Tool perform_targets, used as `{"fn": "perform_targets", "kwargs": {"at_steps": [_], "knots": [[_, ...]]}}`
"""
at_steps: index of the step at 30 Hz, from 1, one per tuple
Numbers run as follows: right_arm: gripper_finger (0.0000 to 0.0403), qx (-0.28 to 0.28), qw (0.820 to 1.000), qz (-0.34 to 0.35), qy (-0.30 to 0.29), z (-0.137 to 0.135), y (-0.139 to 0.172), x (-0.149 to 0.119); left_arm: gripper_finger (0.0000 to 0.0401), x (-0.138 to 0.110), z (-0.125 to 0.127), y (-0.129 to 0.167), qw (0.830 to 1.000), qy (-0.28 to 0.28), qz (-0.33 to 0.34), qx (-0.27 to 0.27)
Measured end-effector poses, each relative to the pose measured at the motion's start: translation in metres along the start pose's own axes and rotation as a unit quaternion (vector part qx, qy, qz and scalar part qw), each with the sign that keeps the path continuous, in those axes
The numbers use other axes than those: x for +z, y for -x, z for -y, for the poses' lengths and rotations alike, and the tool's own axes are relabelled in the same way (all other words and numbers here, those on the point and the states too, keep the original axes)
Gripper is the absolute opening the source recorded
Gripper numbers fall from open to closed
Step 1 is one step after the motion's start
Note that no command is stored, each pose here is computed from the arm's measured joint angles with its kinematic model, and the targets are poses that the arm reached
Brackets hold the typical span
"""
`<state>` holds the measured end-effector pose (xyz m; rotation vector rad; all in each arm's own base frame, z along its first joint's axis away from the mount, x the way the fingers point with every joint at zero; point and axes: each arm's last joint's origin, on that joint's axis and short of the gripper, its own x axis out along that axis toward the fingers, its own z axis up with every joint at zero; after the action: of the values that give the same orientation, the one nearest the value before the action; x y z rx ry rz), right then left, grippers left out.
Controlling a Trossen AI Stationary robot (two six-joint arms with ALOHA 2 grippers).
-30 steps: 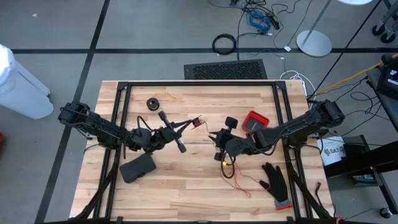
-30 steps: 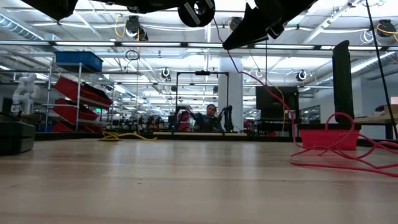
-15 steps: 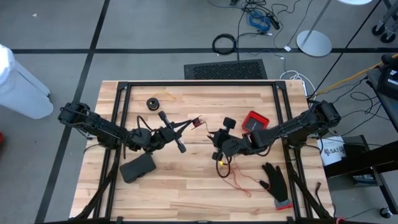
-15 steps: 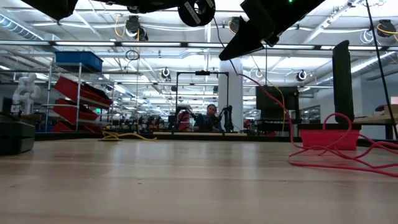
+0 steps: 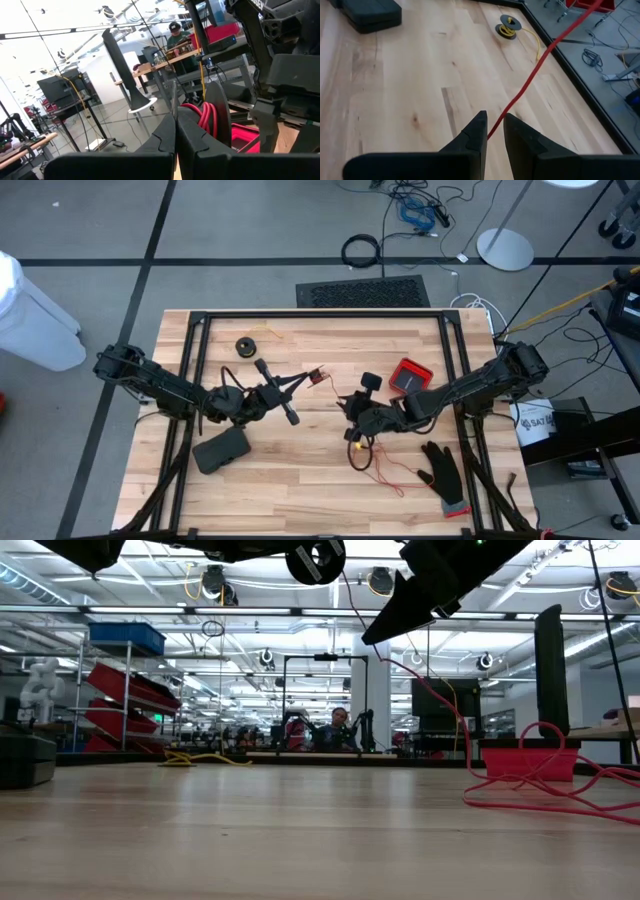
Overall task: Coil cords
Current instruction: Coil the red wire onto the black spool
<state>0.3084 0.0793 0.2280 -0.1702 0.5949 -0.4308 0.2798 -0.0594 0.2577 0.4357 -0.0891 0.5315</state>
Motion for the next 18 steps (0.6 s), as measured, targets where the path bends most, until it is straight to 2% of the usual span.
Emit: {"fn": "perform_targets", "kwargs": {"at_steps": [8,14,18], "knots": [[0.0049,-0.001,1.000,0.003,-0.007,0.0001,-0.0001,0.0008,0.0000,0.0000,0.0000,0.0000,1.000,0.000,0.000,0.001],[0.0005,-0.020,1.000,0.008,-0.012,0.0016,-0.0004,0.0012,0.0000,0.0000,-0.0001,0.0000,1.000,0.002,0.000,0.001],[0.0001,-0.040,0.999,0.017,-0.032,0.0094,-0.0063,0.0051,0.0000,0.0010,-0.0001,-0.0001,1.000,0.027,0.008,-0.006]]}}
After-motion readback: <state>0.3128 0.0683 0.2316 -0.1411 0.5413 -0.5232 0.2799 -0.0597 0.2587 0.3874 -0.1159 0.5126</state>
